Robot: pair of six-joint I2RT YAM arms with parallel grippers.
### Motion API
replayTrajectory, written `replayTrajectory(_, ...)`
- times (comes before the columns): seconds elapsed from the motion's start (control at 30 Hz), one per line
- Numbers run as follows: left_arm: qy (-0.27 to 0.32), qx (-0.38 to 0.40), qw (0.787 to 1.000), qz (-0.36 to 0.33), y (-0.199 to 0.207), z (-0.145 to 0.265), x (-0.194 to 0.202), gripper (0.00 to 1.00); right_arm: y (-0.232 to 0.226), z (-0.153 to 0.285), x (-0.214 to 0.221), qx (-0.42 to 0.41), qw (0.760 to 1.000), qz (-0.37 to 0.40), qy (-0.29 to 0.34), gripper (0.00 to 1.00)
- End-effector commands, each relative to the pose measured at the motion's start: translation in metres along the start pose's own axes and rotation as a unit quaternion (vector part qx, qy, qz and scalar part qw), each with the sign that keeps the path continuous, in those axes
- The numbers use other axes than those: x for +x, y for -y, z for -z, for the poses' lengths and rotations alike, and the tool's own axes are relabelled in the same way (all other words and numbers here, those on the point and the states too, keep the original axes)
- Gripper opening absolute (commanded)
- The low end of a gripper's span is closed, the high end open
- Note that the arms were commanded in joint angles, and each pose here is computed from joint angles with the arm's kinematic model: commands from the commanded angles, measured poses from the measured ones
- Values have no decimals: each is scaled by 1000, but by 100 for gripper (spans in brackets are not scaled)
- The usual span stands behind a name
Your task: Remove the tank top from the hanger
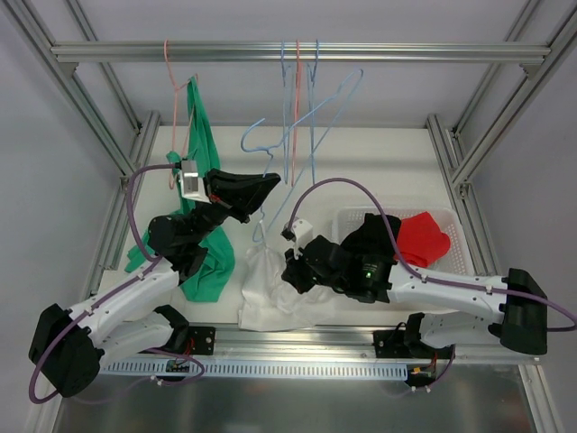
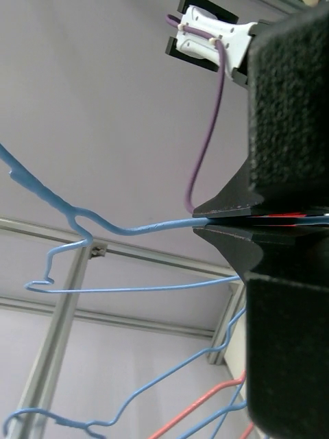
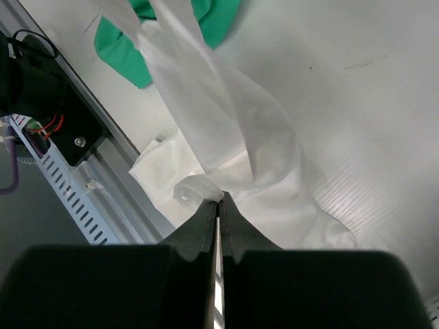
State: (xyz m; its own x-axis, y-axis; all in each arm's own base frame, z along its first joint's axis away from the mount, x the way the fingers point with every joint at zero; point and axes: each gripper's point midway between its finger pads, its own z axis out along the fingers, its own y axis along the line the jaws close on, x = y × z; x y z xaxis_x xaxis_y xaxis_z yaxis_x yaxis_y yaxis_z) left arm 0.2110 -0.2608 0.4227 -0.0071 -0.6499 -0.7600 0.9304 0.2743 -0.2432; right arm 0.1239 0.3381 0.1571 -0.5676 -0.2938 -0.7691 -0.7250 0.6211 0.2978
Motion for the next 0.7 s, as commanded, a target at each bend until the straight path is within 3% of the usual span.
replayTrajectory(0.0, 247, 130, 951, -135, 85, 11, -133, 0, -3, 0, -24, 19, 998, -23, 64, 1)
replayTrajectory(0.2, 273, 132, 935, -182, 100, 3, -166, 0, 18, -22, -7, 84, 996, -16, 31, 0)
replayTrajectory(0.37, 284, 128, 914, -260, 116, -17, -203, 0, 37, -31, 11, 138, 990, -15, -3, 0)
replayTrajectory(0.57, 271, 116, 905, -307, 111, -22, -201, 0, 49, -29, 20, 167, 986, -19, -13, 0)
replayTrajectory(0.67, 260, 93, 914, -297, 99, -13, -188, 0, 49, -25, 17, 166, 986, -19, -10, 0)
